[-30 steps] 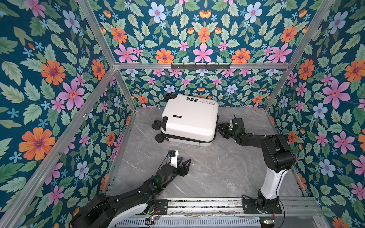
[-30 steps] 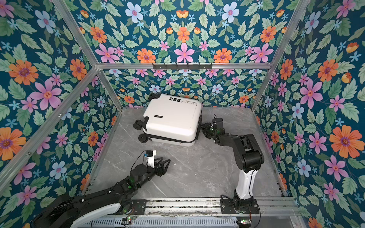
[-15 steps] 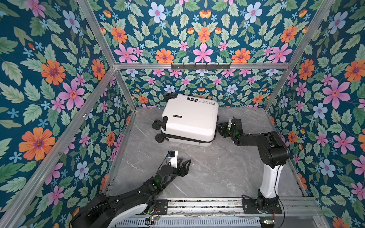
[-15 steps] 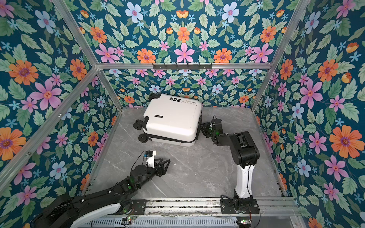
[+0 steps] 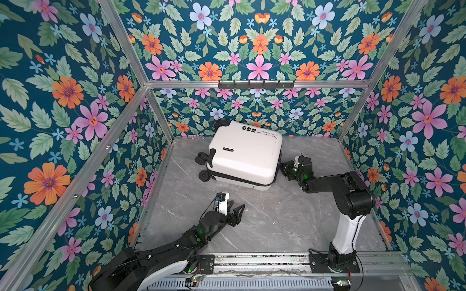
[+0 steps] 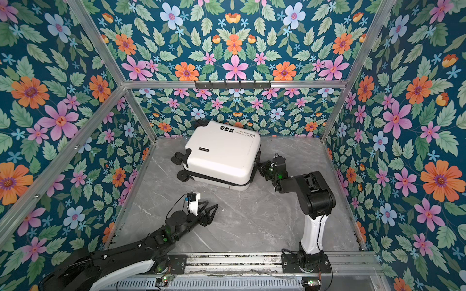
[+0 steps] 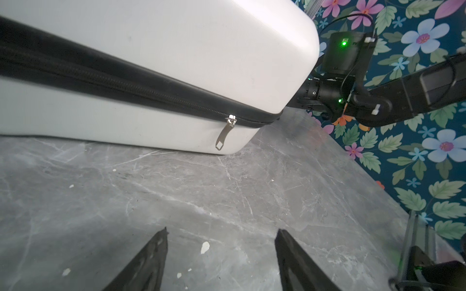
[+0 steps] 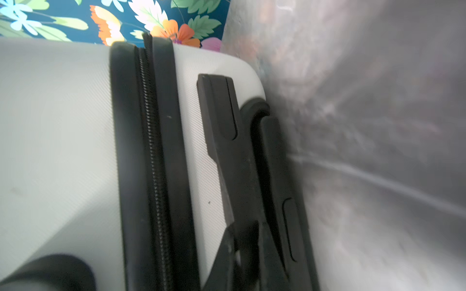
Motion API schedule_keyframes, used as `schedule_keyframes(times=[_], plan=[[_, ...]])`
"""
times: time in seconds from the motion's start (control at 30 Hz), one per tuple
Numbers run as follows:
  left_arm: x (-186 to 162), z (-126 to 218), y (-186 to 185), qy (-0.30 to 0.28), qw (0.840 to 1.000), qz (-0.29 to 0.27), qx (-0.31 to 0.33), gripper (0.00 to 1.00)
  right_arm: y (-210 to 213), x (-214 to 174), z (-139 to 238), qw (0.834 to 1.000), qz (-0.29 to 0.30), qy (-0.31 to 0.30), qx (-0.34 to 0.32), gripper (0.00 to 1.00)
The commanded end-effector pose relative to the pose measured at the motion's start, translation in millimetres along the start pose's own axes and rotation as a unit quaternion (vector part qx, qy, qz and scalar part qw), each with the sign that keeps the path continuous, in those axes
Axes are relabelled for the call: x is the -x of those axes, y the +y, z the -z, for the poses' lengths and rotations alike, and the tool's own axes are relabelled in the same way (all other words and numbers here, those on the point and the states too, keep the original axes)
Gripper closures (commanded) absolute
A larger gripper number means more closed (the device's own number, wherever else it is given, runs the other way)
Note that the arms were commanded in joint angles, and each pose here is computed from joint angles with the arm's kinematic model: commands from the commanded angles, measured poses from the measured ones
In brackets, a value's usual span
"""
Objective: Pack the luggage
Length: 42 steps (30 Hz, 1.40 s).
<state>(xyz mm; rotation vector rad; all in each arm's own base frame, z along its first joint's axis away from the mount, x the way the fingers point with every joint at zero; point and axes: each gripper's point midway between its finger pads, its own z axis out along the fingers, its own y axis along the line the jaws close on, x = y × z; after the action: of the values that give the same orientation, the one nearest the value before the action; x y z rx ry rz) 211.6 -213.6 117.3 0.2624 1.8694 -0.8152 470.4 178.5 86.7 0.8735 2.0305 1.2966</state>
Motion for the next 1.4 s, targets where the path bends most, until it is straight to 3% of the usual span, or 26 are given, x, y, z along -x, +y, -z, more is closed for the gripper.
schedule_keyframes(times=[0.0,0.17,0.47,0.93,1.37], plan=[[9,-2,-12,-0.021,0.998,-0.054,-0.027,0.31,17,-5,15,0.999,-0.009,-0.001,0.032,1.00],[-4,-12,-19,-0.009,0.993,-0.108,-0.041,0.33,9,-27,43,1.000,0.013,0.011,0.017,1.00],[-6,-35,-28,-0.029,0.989,-0.137,-0.053,0.41,11,-48,75,0.998,0.053,0.025,0.000,1.00],[-4,-56,-17,-0.056,0.985,-0.165,-0.011,0.47,6,-53,79,0.998,0.043,0.034,-0.002,1.00],[-6,-68,-11,-0.081,0.985,-0.150,0.003,0.56,9,-56,78,0.998,0.042,0.044,-0.005,1.00]])
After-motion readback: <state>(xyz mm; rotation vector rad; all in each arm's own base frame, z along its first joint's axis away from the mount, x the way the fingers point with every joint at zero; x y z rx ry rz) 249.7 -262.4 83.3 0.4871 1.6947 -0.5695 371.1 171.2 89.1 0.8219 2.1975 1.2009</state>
